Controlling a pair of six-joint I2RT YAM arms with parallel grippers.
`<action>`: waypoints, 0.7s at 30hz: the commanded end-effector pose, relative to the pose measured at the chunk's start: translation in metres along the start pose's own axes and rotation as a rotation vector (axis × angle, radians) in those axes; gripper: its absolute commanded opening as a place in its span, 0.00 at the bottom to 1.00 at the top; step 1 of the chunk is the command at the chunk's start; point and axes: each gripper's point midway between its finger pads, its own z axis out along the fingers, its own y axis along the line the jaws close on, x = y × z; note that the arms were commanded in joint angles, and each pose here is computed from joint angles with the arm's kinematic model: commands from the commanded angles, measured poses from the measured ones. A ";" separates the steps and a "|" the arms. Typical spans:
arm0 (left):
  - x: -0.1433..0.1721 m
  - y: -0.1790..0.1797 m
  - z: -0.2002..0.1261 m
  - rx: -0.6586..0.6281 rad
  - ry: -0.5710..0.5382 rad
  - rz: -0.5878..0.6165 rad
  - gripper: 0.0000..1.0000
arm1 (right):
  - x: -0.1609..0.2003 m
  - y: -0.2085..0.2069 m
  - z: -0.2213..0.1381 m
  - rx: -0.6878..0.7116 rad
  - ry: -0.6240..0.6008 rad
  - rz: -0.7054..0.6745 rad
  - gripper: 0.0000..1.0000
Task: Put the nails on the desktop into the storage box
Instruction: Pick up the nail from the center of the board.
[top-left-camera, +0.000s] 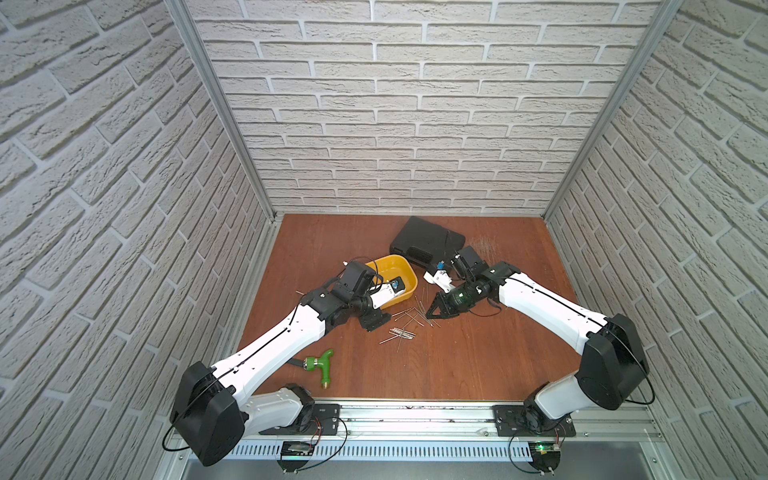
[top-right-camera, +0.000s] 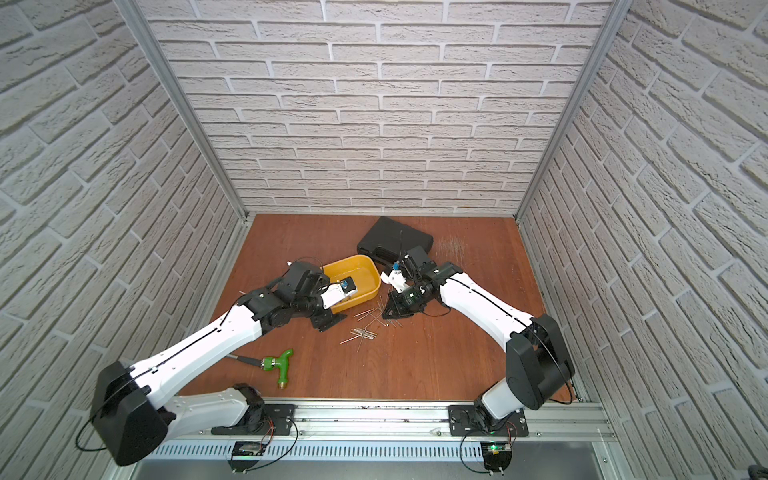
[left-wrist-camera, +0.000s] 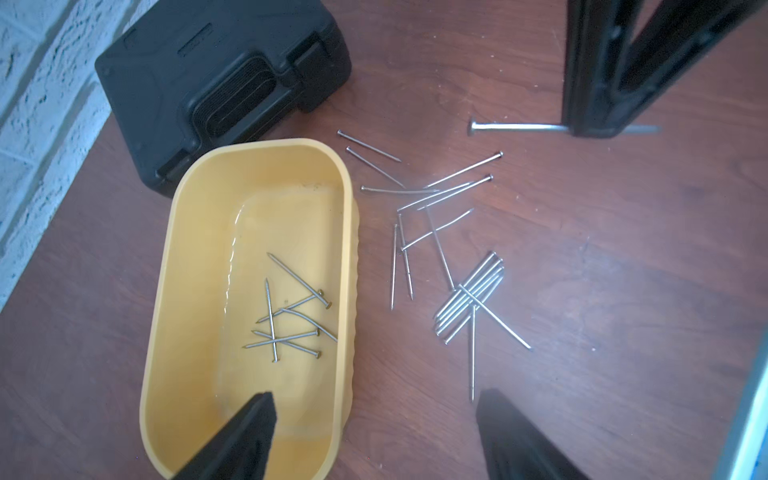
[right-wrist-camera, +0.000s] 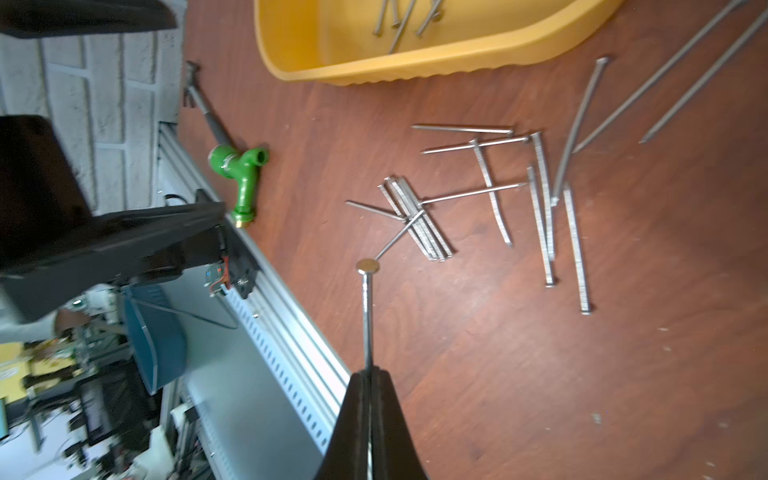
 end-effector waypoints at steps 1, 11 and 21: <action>-0.020 0.002 -0.004 -0.042 -0.124 0.218 0.86 | 0.005 0.029 -0.001 -0.169 0.037 0.010 0.02; -0.031 0.007 0.000 -0.144 -0.109 0.532 0.98 | 0.013 0.053 0.008 -0.288 0.109 0.025 0.02; -0.046 -0.009 0.003 -0.103 -0.107 0.750 0.97 | 0.011 0.071 0.008 -0.353 0.143 0.018 0.02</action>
